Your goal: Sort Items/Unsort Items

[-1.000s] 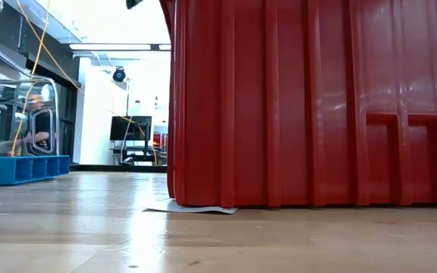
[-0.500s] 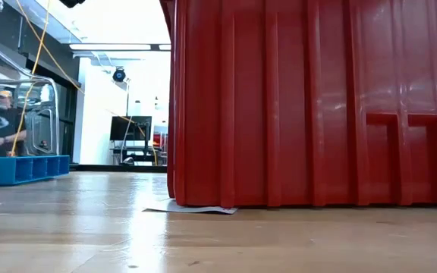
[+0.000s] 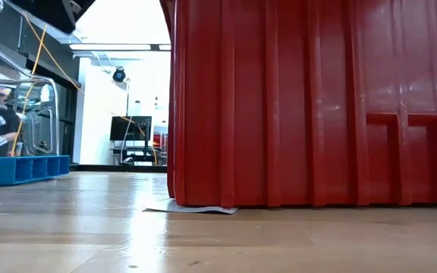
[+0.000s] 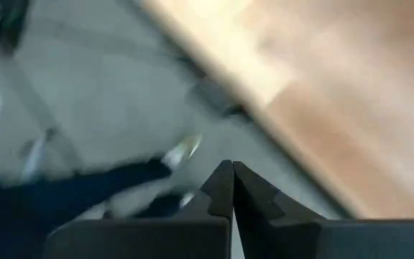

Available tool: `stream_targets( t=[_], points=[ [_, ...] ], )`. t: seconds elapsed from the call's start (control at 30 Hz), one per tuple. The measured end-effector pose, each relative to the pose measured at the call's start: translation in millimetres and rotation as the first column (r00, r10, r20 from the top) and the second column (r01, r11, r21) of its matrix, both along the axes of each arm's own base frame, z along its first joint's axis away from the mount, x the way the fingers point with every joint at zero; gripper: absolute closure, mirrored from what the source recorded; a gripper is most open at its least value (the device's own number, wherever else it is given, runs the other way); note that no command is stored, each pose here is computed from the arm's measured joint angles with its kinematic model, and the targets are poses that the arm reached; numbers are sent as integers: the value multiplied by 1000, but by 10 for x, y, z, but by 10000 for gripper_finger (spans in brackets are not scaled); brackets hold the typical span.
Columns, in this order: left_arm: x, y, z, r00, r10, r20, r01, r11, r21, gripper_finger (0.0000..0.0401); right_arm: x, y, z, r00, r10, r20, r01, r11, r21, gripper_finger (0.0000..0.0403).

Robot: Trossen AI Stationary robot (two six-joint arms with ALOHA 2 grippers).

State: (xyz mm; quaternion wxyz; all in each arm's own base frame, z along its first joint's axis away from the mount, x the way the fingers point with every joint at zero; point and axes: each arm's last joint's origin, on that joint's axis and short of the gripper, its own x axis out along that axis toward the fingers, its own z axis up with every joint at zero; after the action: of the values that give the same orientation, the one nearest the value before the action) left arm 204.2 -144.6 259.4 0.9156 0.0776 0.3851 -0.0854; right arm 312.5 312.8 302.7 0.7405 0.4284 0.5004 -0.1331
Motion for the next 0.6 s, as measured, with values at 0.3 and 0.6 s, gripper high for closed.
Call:
stream_targets(
  t=[0.3, 0.6],
  points=[
    [163, -200, -184, 1000, 13, -29, -17, 993, -120, 211, -180, -484, -100, 920, -381, -92, 311, 852, -421, 403],
    [426, -460, -625, 1000, 25, -17, -26, 997, -70, 211, 69, -731, -95, 934, -348, -81, 278, 851, -446, 403]
  ],
)
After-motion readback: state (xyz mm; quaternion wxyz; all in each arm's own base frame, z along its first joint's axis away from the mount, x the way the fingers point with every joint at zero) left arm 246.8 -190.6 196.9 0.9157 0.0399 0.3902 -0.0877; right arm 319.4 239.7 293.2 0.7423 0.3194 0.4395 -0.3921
